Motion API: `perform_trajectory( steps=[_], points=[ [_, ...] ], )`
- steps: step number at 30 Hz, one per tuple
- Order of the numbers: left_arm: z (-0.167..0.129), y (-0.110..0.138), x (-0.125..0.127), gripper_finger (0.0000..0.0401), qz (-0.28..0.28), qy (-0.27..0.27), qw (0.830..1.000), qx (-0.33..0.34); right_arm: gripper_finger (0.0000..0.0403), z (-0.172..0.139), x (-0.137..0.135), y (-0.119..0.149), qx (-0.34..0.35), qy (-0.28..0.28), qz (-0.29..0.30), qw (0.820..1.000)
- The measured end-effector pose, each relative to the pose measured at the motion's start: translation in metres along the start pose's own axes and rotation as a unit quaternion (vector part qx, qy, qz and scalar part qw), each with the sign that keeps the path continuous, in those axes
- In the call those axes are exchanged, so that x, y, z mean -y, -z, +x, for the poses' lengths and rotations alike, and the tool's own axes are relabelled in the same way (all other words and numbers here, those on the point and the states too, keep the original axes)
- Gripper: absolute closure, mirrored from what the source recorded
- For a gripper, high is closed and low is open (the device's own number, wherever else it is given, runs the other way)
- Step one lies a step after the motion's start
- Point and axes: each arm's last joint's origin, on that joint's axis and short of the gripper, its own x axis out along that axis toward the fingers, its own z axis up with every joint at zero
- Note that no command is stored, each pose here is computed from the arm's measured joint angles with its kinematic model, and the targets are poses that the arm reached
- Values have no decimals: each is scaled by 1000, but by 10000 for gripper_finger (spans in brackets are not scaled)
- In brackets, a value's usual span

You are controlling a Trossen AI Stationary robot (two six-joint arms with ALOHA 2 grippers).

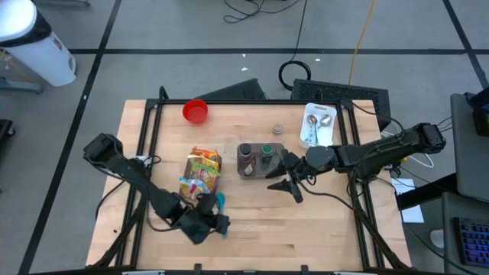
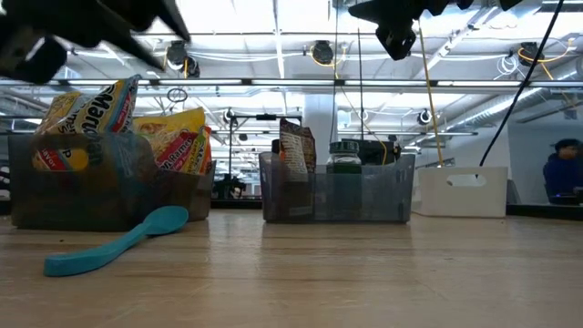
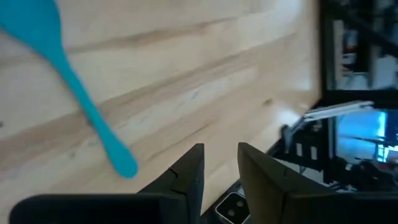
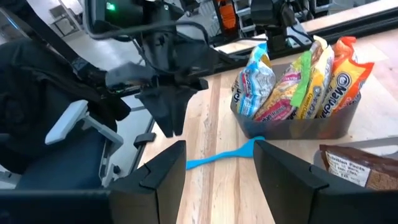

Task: Pick & Place Food Item
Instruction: Put the blue baby spoon into the white bin

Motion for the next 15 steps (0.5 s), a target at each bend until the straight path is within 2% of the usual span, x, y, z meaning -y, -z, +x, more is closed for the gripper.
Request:
perform_trajectory(
  steps=[7,10,15],
  points=[
    [19,-1,-9,300,-58,-52,996,-50,222,0,1,3,-15,5,9,1000],
    [17,-2,-11,300,-86,-78,992,-54,222,0,1,4,-23,7,10,1000],
    [7,-5,-11,300,-93,-153,983,-36,222,0,2,7,-38,0,2,999]
  ],
)
